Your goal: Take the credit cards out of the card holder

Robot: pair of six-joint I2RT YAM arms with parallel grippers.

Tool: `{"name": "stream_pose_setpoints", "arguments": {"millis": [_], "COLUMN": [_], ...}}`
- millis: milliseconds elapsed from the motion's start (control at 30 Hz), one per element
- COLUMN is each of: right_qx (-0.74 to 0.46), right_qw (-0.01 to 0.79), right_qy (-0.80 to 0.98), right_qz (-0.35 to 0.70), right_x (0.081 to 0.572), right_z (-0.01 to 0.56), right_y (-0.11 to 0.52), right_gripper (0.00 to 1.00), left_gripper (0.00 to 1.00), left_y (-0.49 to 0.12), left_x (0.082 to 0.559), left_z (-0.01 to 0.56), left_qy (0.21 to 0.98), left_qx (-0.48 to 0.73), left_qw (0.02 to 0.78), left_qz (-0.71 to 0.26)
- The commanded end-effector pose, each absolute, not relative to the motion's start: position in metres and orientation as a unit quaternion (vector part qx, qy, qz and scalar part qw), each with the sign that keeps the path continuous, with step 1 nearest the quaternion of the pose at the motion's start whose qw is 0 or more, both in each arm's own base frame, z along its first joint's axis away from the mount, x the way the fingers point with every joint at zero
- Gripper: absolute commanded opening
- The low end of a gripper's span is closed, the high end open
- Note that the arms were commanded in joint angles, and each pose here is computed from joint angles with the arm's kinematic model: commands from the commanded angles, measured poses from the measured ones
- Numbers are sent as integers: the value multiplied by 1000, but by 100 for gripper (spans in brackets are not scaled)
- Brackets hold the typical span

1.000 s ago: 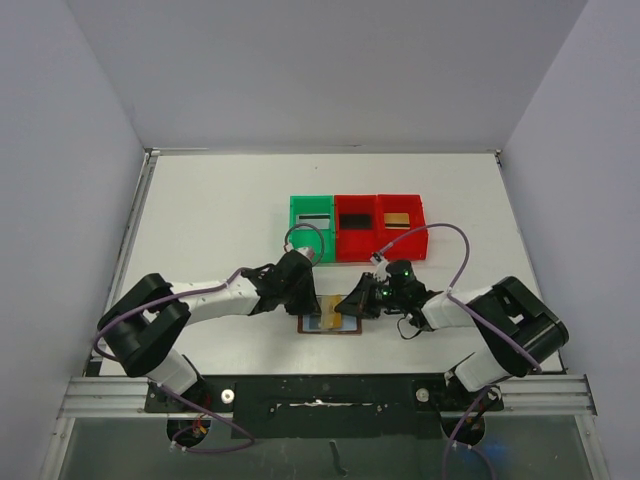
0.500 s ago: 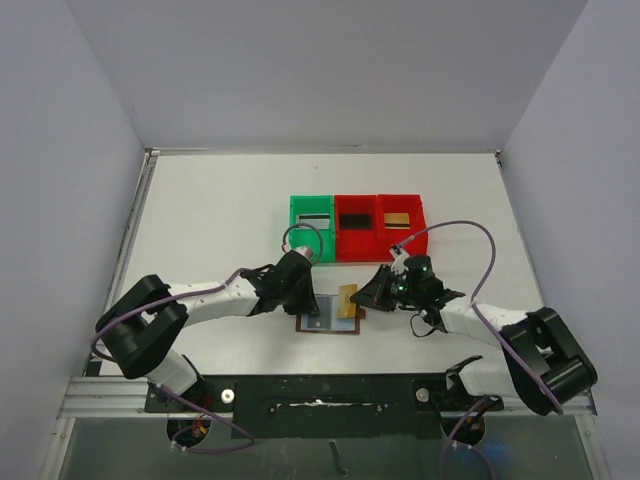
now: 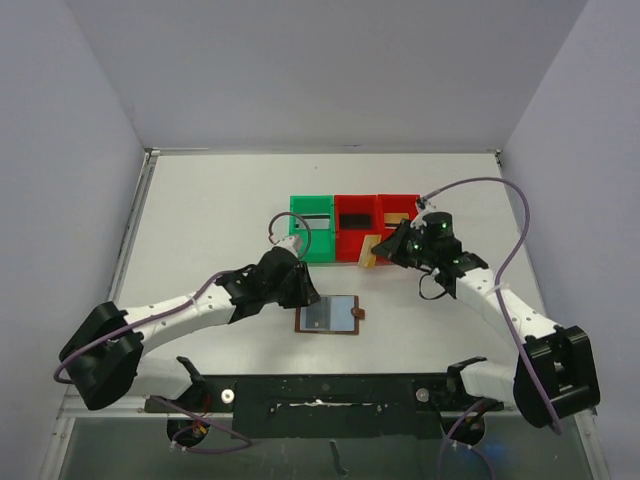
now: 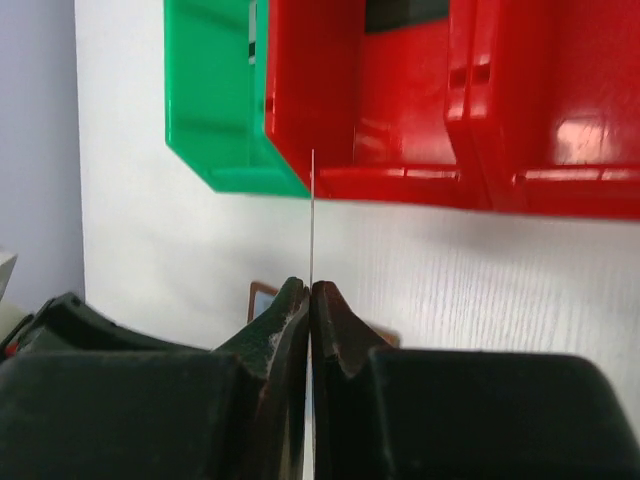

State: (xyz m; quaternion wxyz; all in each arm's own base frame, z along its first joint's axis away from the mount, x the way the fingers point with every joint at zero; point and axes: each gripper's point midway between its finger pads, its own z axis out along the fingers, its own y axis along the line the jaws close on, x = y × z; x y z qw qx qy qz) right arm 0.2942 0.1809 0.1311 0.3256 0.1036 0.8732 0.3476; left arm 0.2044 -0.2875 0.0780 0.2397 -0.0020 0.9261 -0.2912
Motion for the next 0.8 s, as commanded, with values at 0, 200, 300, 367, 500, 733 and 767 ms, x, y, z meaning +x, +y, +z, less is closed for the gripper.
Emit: {"name": "stream_pose_setpoints", "arguments": {"millis": [0,200,300,367,500,733,767], "right_qx": [88,82,78,70,54,37,32], "right_qw": [365,364,359,355,335,320,316], "right_qy": [876,883,887,887,891,892,893], "right_qz": [302,284,280,288,303,318,319], "right_x": [331,369,382,390,397,407,408], "right_z": [150,155,153,151,142,135,133], "right_y": [170,173,177,183,201,233,238], "right_gripper": [0,0,0,0,0,0,0], "left_gripper": [28,32,33,34,36,36,36], "left_y": [-276,-244,-230,-223,-213,-205,-204], "left_x": [218,222,226,226,228,230,230], "left_z": [106,112,115,118,120,115,115], "left_qy": [905,895,890,887,882,881,881], "left_qx": [-40,-91,-109,-117,-134,-152,-151], "left_qw": [291,320,330,336,343,338,338], "left_qz": [-307,-298,-296,-296,-295,-294,-293]}}
